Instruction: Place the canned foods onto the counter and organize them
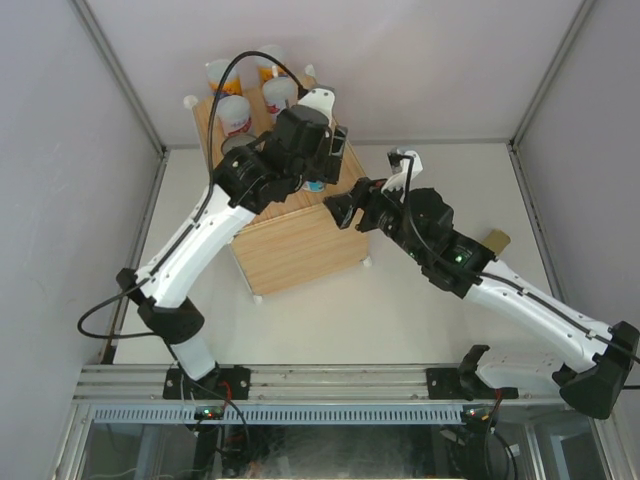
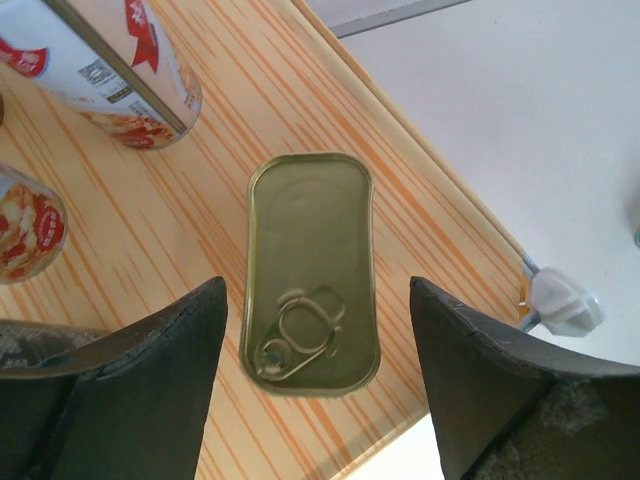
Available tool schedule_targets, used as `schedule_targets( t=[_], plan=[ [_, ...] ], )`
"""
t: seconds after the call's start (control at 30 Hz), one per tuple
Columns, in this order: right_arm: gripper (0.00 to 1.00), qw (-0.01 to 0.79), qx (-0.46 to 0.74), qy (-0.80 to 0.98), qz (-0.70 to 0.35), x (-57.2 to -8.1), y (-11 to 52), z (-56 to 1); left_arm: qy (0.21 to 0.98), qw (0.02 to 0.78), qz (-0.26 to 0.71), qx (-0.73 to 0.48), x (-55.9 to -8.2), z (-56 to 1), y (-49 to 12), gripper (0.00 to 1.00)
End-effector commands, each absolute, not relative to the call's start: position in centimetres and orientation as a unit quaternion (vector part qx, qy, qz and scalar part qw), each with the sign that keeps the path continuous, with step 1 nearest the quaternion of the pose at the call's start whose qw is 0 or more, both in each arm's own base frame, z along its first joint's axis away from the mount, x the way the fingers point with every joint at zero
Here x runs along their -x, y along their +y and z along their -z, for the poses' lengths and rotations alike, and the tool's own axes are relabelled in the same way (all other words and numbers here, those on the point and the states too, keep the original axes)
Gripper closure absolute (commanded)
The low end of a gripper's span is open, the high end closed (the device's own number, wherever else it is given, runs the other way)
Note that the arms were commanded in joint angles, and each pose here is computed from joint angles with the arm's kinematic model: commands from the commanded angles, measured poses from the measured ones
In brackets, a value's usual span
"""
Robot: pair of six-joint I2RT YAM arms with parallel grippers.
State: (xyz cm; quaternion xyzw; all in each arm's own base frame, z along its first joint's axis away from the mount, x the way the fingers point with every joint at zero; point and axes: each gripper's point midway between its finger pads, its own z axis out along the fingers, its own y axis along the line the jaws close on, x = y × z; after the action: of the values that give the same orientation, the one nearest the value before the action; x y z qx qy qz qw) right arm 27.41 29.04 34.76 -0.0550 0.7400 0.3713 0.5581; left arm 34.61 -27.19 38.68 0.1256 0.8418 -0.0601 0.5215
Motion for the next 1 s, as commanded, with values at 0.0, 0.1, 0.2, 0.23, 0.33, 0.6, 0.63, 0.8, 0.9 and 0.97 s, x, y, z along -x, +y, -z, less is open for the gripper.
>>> schedule_targets(
  t=[0.0, 0.1, 0.2, 0.23, 0.33, 0.6, 0.63, 0.8, 0.9, 0.97],
  plan=[
    [0.32, 0.602, 0.063, 0.717, -0.346, -27.3, 28.8, -37.7, 0.793, 0.593, 0.114, -0.078, -33.2, -44.4, -25.0, 0.23],
    [0.32, 0.611, 0.061, 0.717, -0.329, -27.2, 28.8, -37.9, 0.771, 0.619, 0.139, -0.06, -32.2, -46.2, -24.0, 0.23],
    [0.32, 0.62, 0.061, 0.718, -0.31, -27.3, 29.1, -38.1, 0.743, 0.646, 0.169, -0.045, -30.8, -48.1, -22.9, 0.24],
    [0.32, 0.623, 0.06, 0.719, -0.302, -27.4, 29.3, -38.1, 0.735, 0.653, 0.178, -0.041, -30.4, -48.5, -22.6, 0.24],
    [0.31, 0.635, 0.054, 0.718, -0.28, -27.7, 29.8, -39.1, 0.698, 0.682, 0.216, -0.03, -28.7, -50.1, -21.3, 0.24],
    [0.27, 0.651, 0.041, 0.725, -0.22, -28.7, 31.4, -39.6, 0.612, 0.743, 0.272, 0.002, -24.5, -52.8, -16.7, 0.24],
    [0.26, 0.651, 0.039, 0.727, -0.212, -29.0, 31.6, -39.5, 0.604, 0.748, 0.275, 0.007, -24.1, -52.9, -16.2, 0.24],
    [0.15, 0.653, 0.026, 0.733, -0.189, -30.0, 32.7, -39.3, 0.581, 0.765, 0.277, 0.02, -22.9, -52.6, -14.3, 0.24],
    [0.13, 0.657, 0.018, 0.733, -0.177, -30.5, 32.7, -39.4, 0.578, 0.769, 0.273, 0.021, -22.7, -52.1, -13.8, 0.24],
    [0.11, 0.658, 0.015, 0.733, -0.169, -30.9, 32.8, -39.4, 0.577, 0.771, 0.268, 0.023, -22.7, -51.7, -13.5, 0.24]
  ],
)
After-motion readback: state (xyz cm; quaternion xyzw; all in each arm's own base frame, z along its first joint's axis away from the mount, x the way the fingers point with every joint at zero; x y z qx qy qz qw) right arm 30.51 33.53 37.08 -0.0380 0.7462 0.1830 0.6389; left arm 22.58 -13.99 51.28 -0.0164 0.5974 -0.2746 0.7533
